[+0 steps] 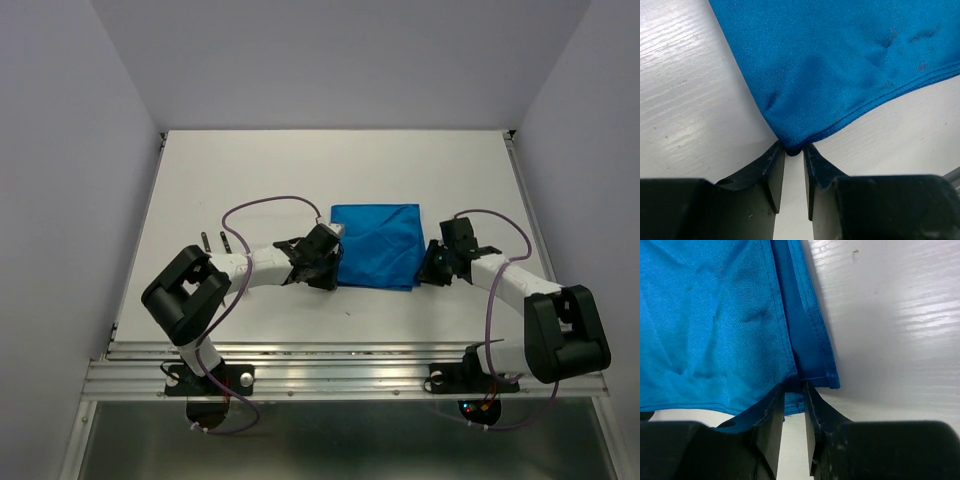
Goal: Fold the napkin into a case and place the utensils inside
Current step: Smooth out the square-folded napkin at the center of the board.
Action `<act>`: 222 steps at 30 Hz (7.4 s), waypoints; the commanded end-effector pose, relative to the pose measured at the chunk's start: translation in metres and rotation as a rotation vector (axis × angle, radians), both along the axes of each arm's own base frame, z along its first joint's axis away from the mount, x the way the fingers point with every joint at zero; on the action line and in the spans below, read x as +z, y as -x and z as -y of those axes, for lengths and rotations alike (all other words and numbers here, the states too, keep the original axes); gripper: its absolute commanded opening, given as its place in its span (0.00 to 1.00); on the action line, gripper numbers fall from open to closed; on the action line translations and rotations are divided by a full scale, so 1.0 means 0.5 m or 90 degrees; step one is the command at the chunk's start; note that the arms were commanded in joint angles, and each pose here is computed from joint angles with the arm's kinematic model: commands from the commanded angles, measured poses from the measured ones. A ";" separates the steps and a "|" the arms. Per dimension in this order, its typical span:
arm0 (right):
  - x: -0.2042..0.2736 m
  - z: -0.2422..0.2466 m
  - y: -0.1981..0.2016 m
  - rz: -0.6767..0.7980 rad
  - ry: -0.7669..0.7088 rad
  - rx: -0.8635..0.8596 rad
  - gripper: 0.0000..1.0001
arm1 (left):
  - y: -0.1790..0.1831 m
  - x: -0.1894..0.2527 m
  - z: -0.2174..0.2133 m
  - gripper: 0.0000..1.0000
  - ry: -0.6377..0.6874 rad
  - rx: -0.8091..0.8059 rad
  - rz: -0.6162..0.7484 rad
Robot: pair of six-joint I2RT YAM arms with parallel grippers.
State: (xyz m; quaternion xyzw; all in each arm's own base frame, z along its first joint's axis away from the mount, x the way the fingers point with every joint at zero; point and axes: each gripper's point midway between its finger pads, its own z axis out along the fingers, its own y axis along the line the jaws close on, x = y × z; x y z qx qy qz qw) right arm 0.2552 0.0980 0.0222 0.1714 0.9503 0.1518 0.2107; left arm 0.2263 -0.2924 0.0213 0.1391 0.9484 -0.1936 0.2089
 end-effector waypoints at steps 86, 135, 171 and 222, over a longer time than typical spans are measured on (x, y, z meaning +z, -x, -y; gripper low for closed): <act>0.030 0.087 -0.039 0.057 0.140 -0.116 0.05 | -0.068 0.185 0.030 0.43 0.025 0.006 0.120; 0.005 0.039 -0.019 0.055 0.065 -0.053 0.50 | -0.072 0.045 0.023 0.72 0.129 0.079 0.015; 0.061 -0.003 -0.021 0.091 -0.005 -0.008 0.01 | -0.051 0.118 0.103 0.00 0.317 0.031 -0.018; 0.005 0.006 0.010 0.034 0.006 -0.021 0.01 | -0.012 0.023 0.011 0.50 0.168 0.037 -0.043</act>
